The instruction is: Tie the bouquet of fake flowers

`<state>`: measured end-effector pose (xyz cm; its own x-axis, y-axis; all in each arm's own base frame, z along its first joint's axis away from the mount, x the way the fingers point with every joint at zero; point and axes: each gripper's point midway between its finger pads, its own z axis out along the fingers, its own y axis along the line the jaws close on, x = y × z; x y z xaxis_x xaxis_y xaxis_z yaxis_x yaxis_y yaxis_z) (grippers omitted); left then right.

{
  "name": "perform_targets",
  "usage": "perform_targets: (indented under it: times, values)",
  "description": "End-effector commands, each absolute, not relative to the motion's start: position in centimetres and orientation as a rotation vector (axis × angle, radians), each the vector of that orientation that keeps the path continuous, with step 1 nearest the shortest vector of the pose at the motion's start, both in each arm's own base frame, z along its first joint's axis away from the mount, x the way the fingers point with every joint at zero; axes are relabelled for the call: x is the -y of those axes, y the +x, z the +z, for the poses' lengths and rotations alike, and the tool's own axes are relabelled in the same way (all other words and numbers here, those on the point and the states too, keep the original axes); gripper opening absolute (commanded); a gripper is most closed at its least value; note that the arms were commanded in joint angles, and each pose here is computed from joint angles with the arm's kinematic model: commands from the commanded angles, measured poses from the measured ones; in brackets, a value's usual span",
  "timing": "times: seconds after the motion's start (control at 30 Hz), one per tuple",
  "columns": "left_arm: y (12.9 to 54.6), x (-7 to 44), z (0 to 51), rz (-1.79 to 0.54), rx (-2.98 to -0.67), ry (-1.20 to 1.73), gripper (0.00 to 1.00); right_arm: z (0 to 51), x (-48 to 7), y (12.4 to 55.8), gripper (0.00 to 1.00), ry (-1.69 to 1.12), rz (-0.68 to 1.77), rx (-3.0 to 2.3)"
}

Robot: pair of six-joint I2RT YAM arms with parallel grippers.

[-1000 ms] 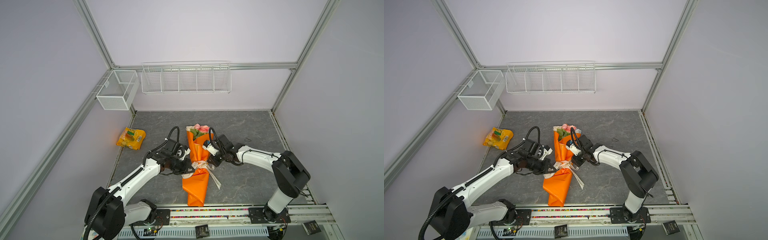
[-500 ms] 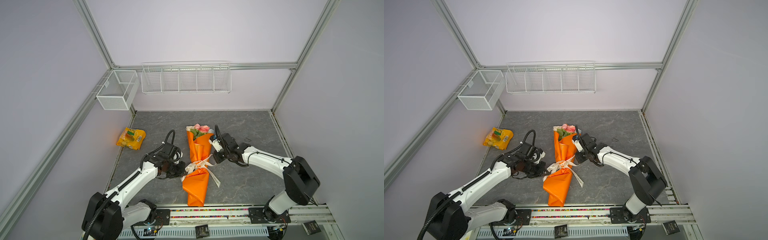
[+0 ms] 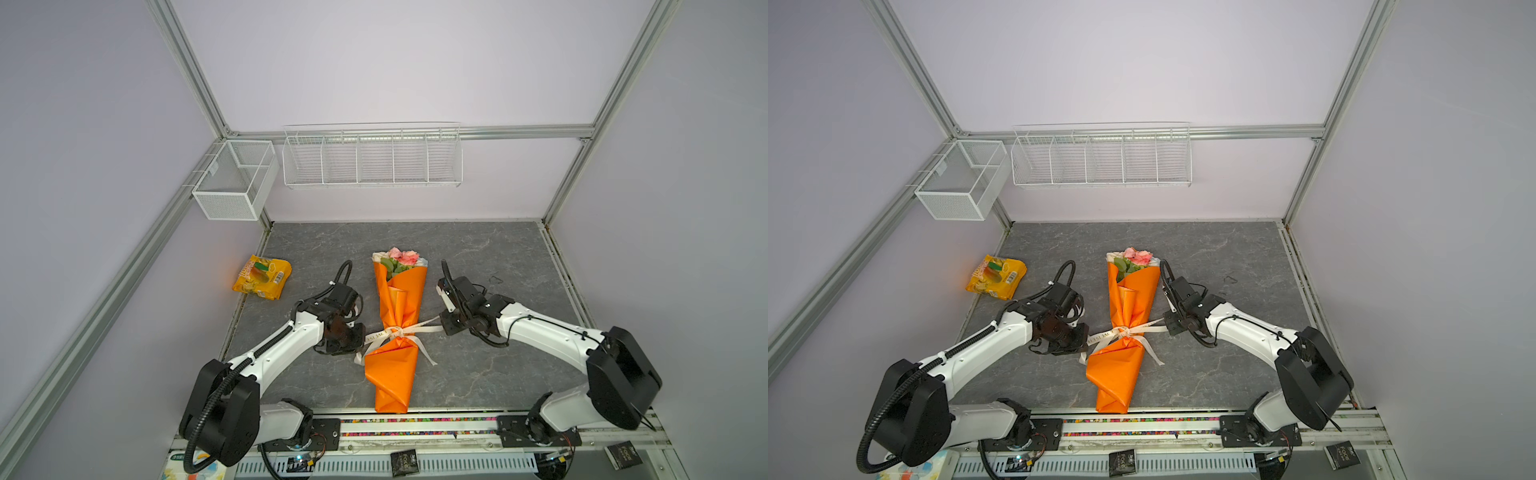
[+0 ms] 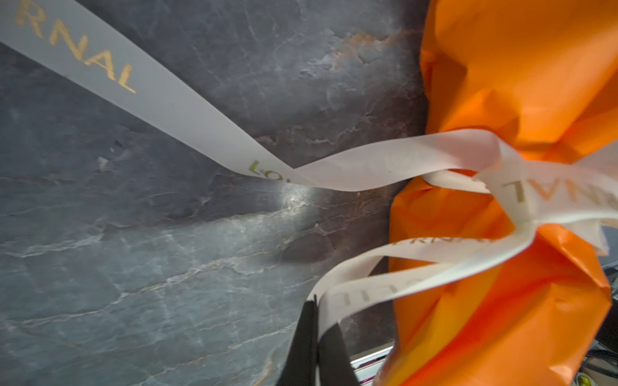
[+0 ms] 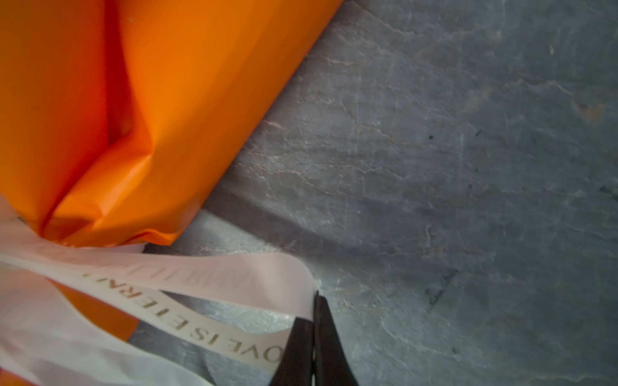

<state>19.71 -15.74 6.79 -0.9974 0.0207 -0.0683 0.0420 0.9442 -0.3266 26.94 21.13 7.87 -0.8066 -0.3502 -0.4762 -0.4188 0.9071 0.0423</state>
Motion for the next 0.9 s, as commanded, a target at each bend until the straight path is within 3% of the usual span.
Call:
perform_targets:
  times: [0.0,0.27,0.43,0.53,0.67,0.73,0.87]
  values:
    - [20.9,15.8,7.2,-0.491,-3.007,0.072,0.00,6.6,-18.6,25.2,0.07,-0.490,0.098,-2.663]
    - [21.4,14.4,4.3,-0.410,-3.029,-0.124,0.00,5.3,-16.8,24.0,0.06,-0.434,0.025,-2.706]
    - [21.4,15.7,4.5,-0.505,-3.023,-0.022,0.00,5.6,-17.9,24.5,0.07,-0.476,0.065,-2.694]
    - [21.3,17.0,5.3,-0.623,-3.016,0.039,0.00,7.0,-19.8,25.4,0.28,-0.509,0.138,-2.661]
    - [21.2,17.4,6.0,-0.666,-2.997,0.065,0.00,12.1,-19.8,26.9,0.40,-0.363,0.141,-2.604]
    - [21.0,17.6,6.0,-0.684,-2.999,0.065,0.00,14.6,-21.3,26.5,0.46,-0.331,0.302,-2.565]
    - [21.0,17.7,6.2,-0.698,-2.994,0.075,0.00,17.4,-28.8,22.5,0.47,-0.407,0.853,-2.599]
